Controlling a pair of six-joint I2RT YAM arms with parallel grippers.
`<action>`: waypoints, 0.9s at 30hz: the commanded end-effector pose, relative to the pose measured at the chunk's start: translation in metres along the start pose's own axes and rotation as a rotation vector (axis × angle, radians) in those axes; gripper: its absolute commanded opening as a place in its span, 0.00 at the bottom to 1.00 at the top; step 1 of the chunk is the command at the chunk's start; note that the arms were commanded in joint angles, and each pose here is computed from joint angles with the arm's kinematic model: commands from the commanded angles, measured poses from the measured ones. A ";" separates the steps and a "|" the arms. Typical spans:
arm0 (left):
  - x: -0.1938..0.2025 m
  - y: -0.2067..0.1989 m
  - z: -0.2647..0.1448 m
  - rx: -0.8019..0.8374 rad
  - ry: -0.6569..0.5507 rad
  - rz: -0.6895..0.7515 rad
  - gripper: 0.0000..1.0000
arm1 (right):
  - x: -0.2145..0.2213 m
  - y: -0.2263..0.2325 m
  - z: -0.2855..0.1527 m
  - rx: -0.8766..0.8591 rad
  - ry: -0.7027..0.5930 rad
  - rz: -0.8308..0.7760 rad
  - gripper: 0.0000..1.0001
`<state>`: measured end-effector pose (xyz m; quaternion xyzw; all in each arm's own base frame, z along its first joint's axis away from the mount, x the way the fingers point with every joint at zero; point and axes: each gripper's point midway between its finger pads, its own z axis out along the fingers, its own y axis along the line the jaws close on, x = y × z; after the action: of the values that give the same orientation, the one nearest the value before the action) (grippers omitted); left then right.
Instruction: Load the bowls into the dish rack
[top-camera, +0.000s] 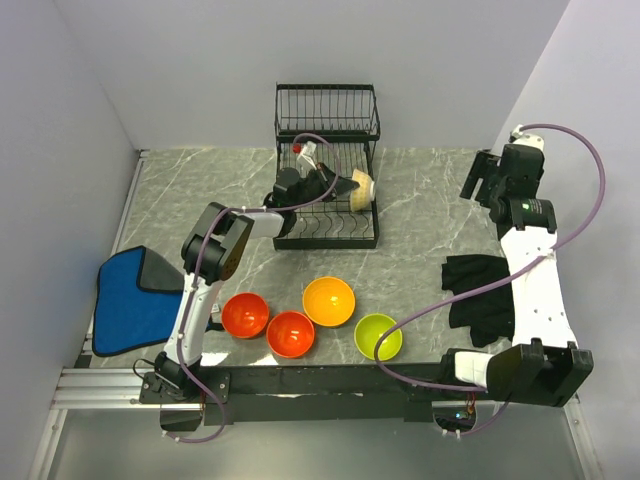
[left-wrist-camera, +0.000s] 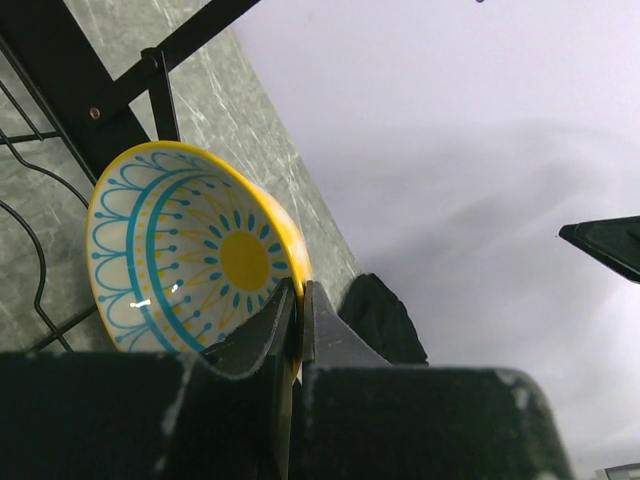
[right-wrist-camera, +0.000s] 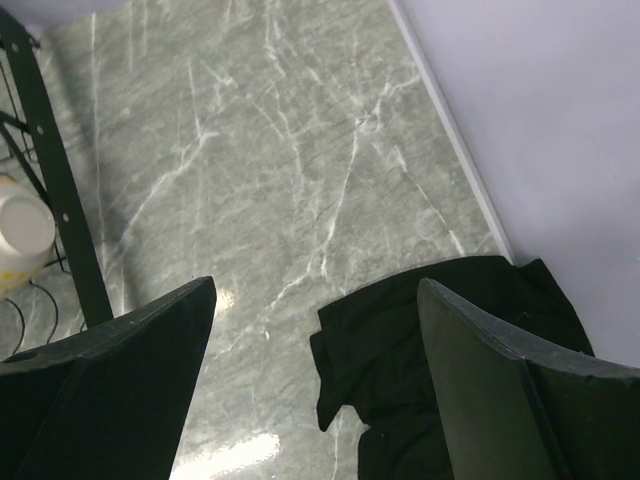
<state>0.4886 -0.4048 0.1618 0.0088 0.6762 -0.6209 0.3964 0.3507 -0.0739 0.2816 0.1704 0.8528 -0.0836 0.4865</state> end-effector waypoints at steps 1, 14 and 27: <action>-0.042 -0.045 0.001 0.124 -0.141 0.123 0.01 | -0.016 0.013 -0.003 -0.030 -0.042 -0.027 0.89; -0.004 -0.058 0.020 0.183 -0.155 0.226 0.01 | 0.000 0.053 0.003 -0.115 -0.006 -0.099 0.91; 0.001 -0.028 0.029 0.134 -0.166 0.260 0.01 | 0.002 0.070 0.001 -0.136 -0.015 -0.173 0.93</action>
<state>0.4854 -0.4283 0.1599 0.0484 0.6293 -0.6013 0.4900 0.3664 -0.0111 0.2641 0.0744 0.8780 -0.0578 0.4692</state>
